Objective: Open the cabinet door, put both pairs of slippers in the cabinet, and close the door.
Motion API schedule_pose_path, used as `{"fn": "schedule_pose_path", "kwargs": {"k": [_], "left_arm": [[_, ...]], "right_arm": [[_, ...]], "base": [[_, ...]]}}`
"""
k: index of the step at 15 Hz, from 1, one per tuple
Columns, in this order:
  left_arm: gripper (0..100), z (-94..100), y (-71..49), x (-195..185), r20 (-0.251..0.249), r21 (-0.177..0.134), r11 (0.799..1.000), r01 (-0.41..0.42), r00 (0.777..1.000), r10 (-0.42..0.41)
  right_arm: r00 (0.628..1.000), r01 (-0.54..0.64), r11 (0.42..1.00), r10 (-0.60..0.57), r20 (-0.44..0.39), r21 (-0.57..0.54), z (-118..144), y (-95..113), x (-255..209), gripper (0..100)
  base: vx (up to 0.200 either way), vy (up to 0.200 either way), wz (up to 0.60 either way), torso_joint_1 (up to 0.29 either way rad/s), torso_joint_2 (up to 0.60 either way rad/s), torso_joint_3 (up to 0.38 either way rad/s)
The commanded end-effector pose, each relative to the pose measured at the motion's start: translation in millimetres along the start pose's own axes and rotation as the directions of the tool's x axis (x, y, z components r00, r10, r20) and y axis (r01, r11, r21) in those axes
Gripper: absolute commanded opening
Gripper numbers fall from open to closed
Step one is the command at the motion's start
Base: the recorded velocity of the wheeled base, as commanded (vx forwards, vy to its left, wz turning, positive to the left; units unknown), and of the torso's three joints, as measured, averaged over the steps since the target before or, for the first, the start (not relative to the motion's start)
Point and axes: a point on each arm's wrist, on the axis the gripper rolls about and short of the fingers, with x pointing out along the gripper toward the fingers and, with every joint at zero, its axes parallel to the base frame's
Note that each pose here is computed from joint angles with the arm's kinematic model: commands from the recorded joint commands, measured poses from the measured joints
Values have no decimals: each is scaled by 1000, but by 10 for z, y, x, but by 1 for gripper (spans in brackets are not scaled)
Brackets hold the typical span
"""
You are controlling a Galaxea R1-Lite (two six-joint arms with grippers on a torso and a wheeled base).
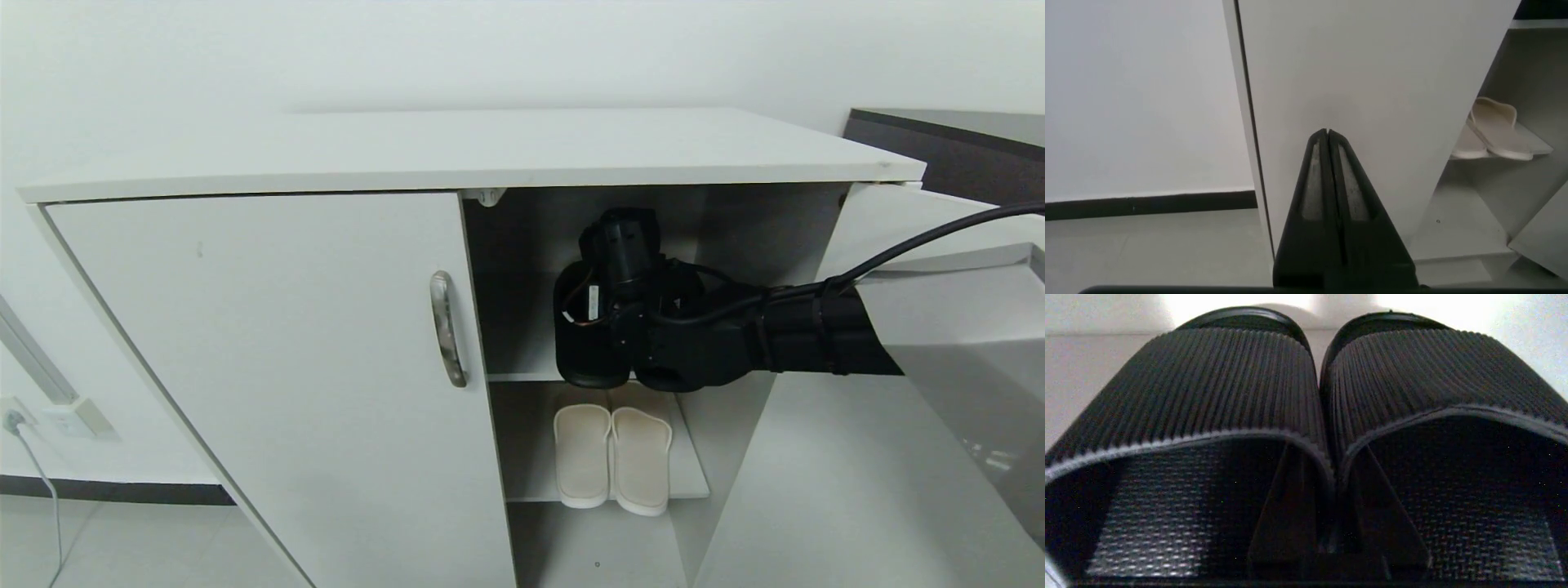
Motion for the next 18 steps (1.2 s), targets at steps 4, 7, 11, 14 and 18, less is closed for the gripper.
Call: {"fn": "schedule_pose_path", "kwargs": {"k": [4,7,11,14,18], "left_arm": [[0,0,0,1,-1,0,1000,0,1000,0],[0,0,0,1,-1,0,1000,0,1000,0],[0,0,0,1,-1,0,1000,0,1000,0],[0,0,0,1,-1,0,1000,0,1000,0],[0,0,0,1,-1,0,1000,1,1000,-1]], "right_arm": [[1000,1,1000,-1,-6,-2,-35,7,18,0],[1000,0,1000,0,-9,-4,-34,-5,6,100],[999,-29,999,28,-20,-24,-28,-29,-241,100],[998,-58,997,57,-32,-45,-17,-93,-539,100],[992,-122,991,121,-27,-54,-46,-238,-992,100]], "base": [[0,0,0,0,0,0],[0,0,0,0,0,0],[0,0,0,0,0,0],[0,0,0,0,0,0],[0,0,0,0,0,0]]}}
